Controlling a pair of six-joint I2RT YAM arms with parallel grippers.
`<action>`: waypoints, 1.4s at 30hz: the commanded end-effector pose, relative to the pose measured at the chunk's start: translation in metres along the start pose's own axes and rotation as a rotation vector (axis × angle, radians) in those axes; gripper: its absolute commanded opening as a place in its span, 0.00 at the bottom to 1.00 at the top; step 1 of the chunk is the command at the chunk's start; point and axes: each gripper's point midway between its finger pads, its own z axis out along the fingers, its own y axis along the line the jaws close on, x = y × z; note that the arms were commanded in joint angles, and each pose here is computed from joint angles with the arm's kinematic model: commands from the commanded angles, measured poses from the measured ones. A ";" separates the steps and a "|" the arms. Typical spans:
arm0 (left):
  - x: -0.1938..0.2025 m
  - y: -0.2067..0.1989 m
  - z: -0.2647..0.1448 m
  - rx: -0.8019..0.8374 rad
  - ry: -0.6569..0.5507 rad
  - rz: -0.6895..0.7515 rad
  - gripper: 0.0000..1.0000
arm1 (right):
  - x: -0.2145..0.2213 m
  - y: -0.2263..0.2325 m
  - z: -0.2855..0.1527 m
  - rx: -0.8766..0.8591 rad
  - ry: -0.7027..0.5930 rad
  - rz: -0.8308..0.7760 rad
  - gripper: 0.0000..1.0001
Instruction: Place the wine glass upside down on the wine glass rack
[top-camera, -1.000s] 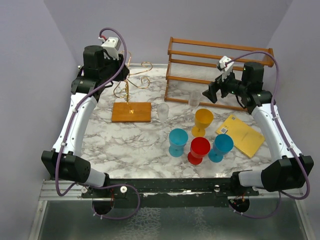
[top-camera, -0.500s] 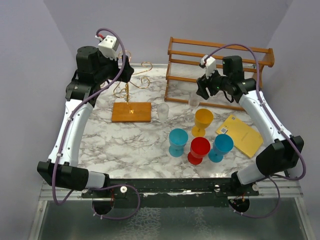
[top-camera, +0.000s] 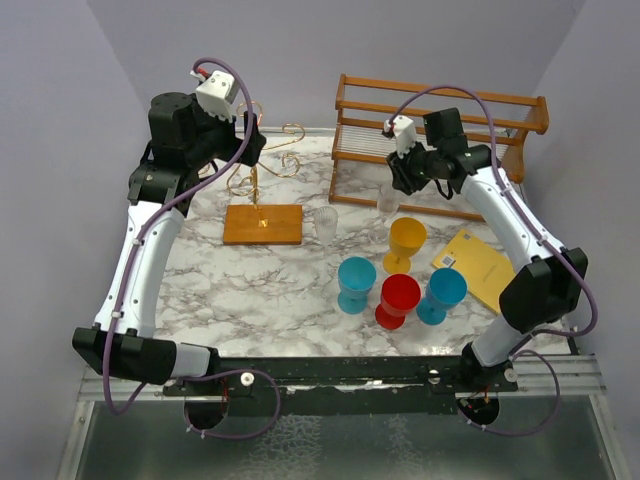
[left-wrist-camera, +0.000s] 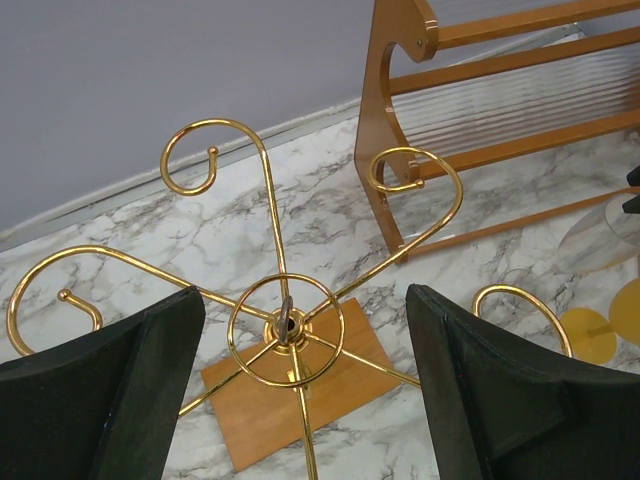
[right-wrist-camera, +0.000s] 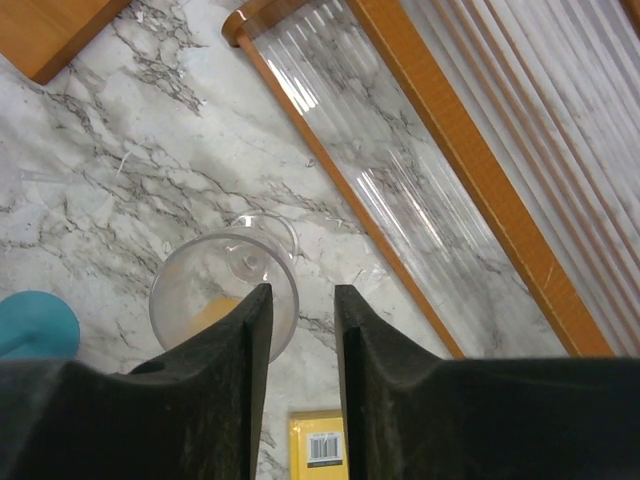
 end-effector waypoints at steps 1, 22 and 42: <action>-0.011 0.004 -0.002 -0.012 -0.021 0.024 0.85 | -0.003 0.003 0.000 -0.005 0.030 -0.020 0.27; -0.019 0.015 -0.011 -0.077 -0.040 0.062 0.89 | -0.036 -0.006 -0.002 0.008 -0.051 -0.077 0.01; -0.071 0.020 -0.011 -0.088 -0.175 -0.050 0.97 | -0.123 -0.008 -0.126 0.185 -0.444 -0.120 0.01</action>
